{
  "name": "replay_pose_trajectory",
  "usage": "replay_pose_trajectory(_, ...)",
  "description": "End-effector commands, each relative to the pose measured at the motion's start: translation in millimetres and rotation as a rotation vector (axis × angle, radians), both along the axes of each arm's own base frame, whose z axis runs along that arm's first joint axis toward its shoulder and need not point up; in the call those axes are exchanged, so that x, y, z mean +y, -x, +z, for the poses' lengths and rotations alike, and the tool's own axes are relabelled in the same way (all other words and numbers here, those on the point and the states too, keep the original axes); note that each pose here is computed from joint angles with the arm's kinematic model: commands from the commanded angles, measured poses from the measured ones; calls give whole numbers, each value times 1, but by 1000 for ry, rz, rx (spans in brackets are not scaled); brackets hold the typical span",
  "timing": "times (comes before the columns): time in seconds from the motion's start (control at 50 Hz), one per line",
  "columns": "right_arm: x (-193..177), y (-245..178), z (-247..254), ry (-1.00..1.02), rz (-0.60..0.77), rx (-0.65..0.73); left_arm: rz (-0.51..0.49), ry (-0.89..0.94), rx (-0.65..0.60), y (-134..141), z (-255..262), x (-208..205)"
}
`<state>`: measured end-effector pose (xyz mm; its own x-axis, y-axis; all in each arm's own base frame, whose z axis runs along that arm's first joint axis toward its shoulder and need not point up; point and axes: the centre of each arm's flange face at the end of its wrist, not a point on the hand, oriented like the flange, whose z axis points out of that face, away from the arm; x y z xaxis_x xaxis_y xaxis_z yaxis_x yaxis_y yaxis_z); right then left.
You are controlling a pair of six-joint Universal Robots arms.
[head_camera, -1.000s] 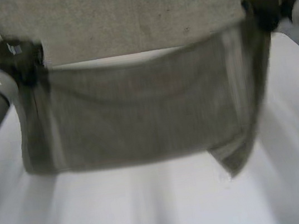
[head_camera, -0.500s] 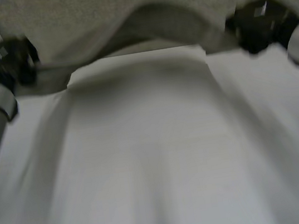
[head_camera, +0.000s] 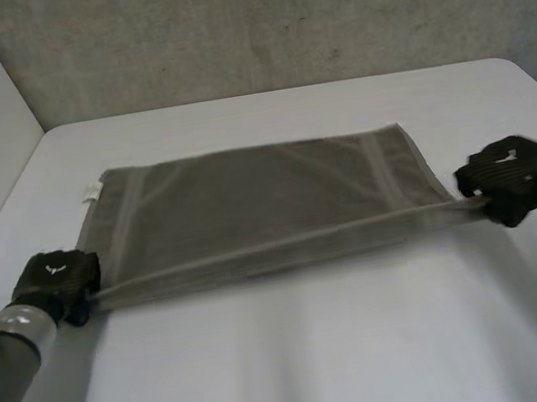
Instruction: Fold the laundry
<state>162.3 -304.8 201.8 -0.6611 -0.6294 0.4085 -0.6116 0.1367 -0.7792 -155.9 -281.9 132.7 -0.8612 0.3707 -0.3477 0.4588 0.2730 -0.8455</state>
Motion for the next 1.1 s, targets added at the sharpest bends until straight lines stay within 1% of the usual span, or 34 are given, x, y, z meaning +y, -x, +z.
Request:
replay_pose_trajectory(0.02,35,34,26,-152,-2,101,-7,-64,8,-1,36,52)
replay_pose_trajectory(0.04,43,42,29,-183,25,148,-23,-76,16,0,43,65)
replay_pose_trajectory(0.06,43,42,29,-184,26,148,-23,-76,16,0,43,65)
replay_pose_trajectory(0.1,54,56,35,-250,78,201,-90,-105,48,6,58,93)
replay_pose_trajectory(0.12,55,60,38,-257,97,205,-91,-105,48,6,58,93)
replay_pose_trajectory(0.16,52,62,41,-239,95,189,-125,-122,64,10,62,103)
replay_pose_trajectory(0.18,52,62,41,-239,95,189,-125,-122,64,10,62,103)
replay_pose_trajectory(0.22,43,62,49,-194,84,134,-132,-112,65,10,64,101)
replay_pose_trajectory(0.24,43,62,49,-194,84,134,-128,-88,64,9,67,96)
replay_pose_trajectory(0.28,30,62,47,-169,72,73,-126,-49,62,9,72,87)
replay_pose_trajectory(0.3,30,62,47,-169,72,73,-127,-27,63,9,73,76)
replay_pose_trajectory(0.32,21,60,42,-158,72,55,-129,-16,62,10,69,62)
replay_pose_trajectory(0.34,11,52,38,-138,85,44,-129,-16,62,10,69,62)
replay_pose_trajectory(0.36,11,52,38,-138,85,44,-139,1,60,13,65,47)
replay_pose_trajectory(0.38,2,42,34,-125,91,29,-146,22,62,16,64,30)
replay_pose_trajectory(0.4,2,42,34,-125,91,29,-146,23,62,16,64,30)
replay_pose_trajectory(0.42,-9,34,28,-119,78,18,-161,32,67,21,60,16)
replay_pose_trajectory(0.44,-20,26,21,-114,53,17,-161,33,67,21,60,16)
replay_pose_trajectory(0.46,-21,26,21,-114,53,17,-180,31,67,29,54,4)
replay_pose_trajectory(0.48,-32,19,15,-102,17,22,-194,40,62,37,50,-10)
replay_pose_trajectory(0.5,-43,13,11,-81,-17,23,-194,40,62,37,50,-10)
replay_pose_trajectory(0.52,-44,13,11,-81,-17,23,-195,46,53,44,45,-24)
replay_pose_trajectory(0.54,-54,9,6,-52,-47,28,-175,61,39,48,40,-39)
replay_pose_trajectory(0.56,-54,9,6,-52,-47,28,-175,61,39,48,40,-39)
replay_pose_trajectory(0.58,-65,5,2,-23,-71,26,-146,75,25,51,36,-54)
replay_pose_trajectory(0.6,-75,2,-4,4,-92,22,-146,75,25,51,36,-54)
replay_pose_trajectory(0.64,-83,-2,-9,28,-103,23,-90,106,5,52,26,-84)
replay_pose_trajectory(0.66,-90,-10,-13,57,-104,19,-90,106,5,52,26,-84)
replay_pose_trajectory(0.7,-96,-17,-15,84,-108,16,-92,130,0,61,16,-104)
replay_pose_trajectory(0.72,-102,-23,-18,108,-113,17,-92,130,0,61,16,-104)
replay_pose_trajectory(0.76,-107,-26,-22,126,-122,23,-102,154,1,70,7,-119)
replay_pose_trajectory(0.86,-120,-36,-32,173,-140,36,-105,178,5,76,-4,-137)
replay_pose_trajectory(0.98,-132,-47,-47,191,-159,54,-122,189,12,84,-13,-144)
replay_pose_trajectory(1.1,-134,-49,-51,194,-204,78,-127,184,20,90,-17,-142)
